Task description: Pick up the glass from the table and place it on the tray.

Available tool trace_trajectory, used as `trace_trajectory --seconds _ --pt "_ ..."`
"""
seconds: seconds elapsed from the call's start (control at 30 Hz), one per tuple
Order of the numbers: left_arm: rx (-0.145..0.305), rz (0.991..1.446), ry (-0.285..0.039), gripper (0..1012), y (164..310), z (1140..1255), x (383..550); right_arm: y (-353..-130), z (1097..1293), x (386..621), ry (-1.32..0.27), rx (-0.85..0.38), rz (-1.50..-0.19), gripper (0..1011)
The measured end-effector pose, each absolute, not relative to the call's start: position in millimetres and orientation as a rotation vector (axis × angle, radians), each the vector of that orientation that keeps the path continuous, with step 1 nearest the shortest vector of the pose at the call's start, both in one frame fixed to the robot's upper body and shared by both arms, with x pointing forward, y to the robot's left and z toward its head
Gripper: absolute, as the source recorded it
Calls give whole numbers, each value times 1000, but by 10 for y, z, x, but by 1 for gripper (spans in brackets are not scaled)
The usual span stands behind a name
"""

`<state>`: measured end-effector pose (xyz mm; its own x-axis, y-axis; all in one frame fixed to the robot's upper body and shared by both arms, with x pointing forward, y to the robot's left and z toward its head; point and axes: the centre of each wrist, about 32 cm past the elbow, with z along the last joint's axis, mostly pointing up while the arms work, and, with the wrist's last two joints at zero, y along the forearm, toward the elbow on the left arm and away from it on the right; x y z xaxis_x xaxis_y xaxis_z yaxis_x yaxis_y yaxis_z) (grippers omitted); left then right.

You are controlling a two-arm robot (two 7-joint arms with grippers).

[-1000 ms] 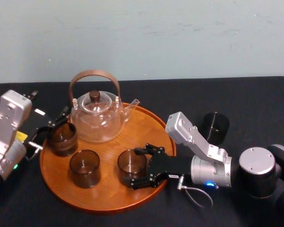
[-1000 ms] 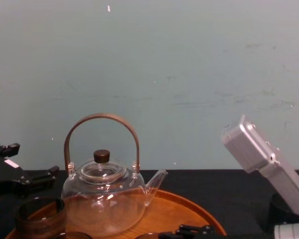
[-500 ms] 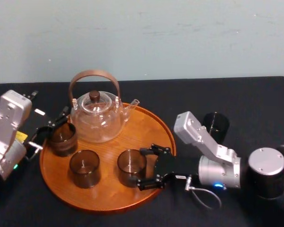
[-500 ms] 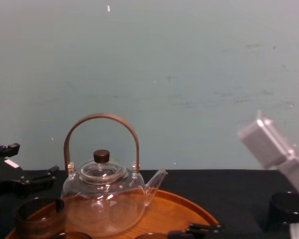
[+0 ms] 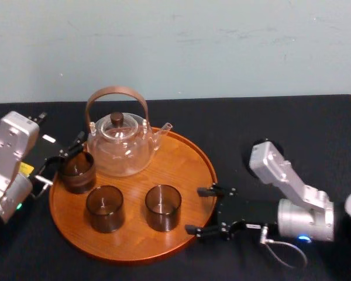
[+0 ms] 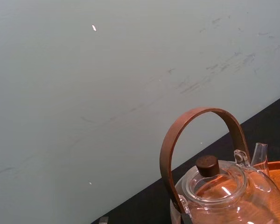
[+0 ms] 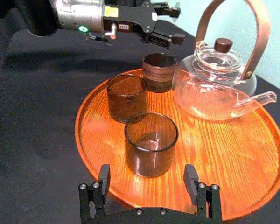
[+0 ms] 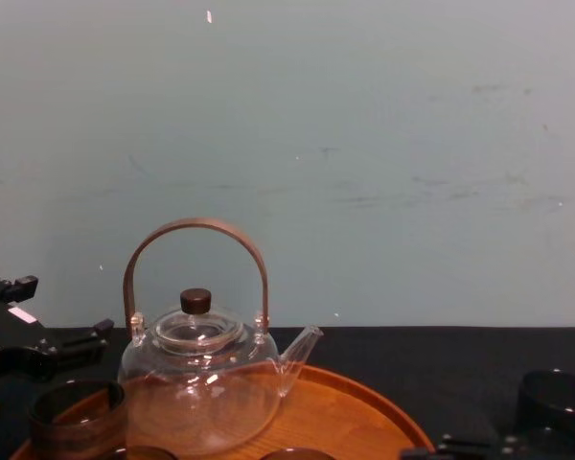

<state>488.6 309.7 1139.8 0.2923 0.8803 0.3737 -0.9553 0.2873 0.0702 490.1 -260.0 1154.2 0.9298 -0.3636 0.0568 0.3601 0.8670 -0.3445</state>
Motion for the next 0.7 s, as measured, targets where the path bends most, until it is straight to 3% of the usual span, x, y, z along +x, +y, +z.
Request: trace_trajectory --seconds 0.4,0.7 --pt "305 1248 -285 1001 3097 11398 4886 -2927 11667 4742 -18 -290 -417 1002" --pt "305 1248 -285 1002 3097 11398 4886 -3091 11661 4637 -12 -222 -532 1002"
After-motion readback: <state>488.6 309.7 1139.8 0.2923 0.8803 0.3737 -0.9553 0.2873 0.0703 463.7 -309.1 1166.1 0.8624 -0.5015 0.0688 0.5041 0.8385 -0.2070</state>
